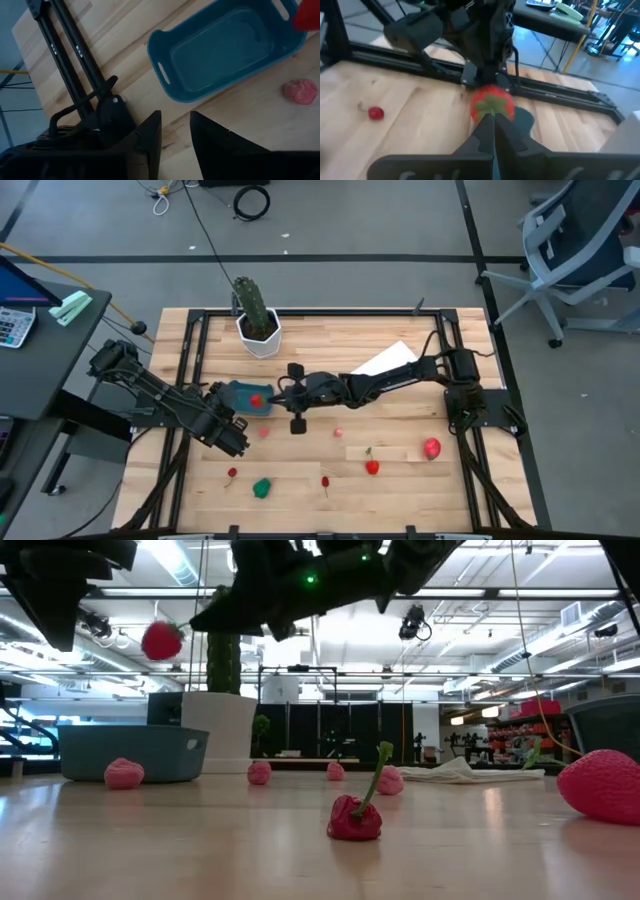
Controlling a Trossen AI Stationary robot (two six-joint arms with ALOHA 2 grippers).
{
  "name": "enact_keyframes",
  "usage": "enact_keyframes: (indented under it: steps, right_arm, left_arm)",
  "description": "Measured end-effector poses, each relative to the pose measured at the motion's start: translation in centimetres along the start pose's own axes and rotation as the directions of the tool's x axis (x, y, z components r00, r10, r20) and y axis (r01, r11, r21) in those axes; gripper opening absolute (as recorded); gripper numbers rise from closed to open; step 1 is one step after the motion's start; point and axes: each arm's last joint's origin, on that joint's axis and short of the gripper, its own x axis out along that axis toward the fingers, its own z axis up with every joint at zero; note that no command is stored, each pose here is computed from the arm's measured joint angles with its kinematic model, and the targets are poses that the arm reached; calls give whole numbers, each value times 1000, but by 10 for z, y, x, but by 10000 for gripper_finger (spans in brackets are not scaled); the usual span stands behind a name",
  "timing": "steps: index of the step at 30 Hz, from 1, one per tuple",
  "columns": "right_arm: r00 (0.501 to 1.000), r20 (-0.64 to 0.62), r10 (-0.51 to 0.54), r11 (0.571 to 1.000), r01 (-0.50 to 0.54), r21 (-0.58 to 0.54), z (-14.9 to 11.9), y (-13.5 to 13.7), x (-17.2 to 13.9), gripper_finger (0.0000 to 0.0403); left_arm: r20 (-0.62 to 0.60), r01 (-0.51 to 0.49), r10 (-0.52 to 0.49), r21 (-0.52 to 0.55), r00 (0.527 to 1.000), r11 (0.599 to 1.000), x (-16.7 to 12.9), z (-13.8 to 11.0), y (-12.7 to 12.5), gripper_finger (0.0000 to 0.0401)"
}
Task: Pick and placing Produce into tupperware
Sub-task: Put the top red strawberry into the blue bin
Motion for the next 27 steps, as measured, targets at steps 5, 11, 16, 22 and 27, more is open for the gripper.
enact_keyframes:
  steps: [5, 11, 16, 22, 27]
  right_arm:
    - [1000, 26, -17, 999, 16, 41, 11, -8, 2, 1]
    - [999, 10, -42, 991, 40, 129, 11, -20, 3, 0]
    - [998, -34, -56, 988, 60, 141, 6, -30, 3, 0]
    - [996, -42, -79, 985, 84, 148, 24, -47, 4, 0]
    - [985, -165, -50, 994, 65, 86, 28, -48, 20, 0]
  left_arm:
    - [-1, -2, 2, 1, 1000, 1000, 0, 1, 0, 107]
    - [-2, -3, 3, -3, 1000, 1000, 1, 1, 0, 107]
    - [-3, -3, 3, -3, 1000, 1000, 0, 1, 0, 107]
    - [-3, -3, 3, -4, 1000, 1000, 0, 1, 0, 107]
    - [-3, -1, 0, -15, 1000, 1000, 0, 2, 0, 107]
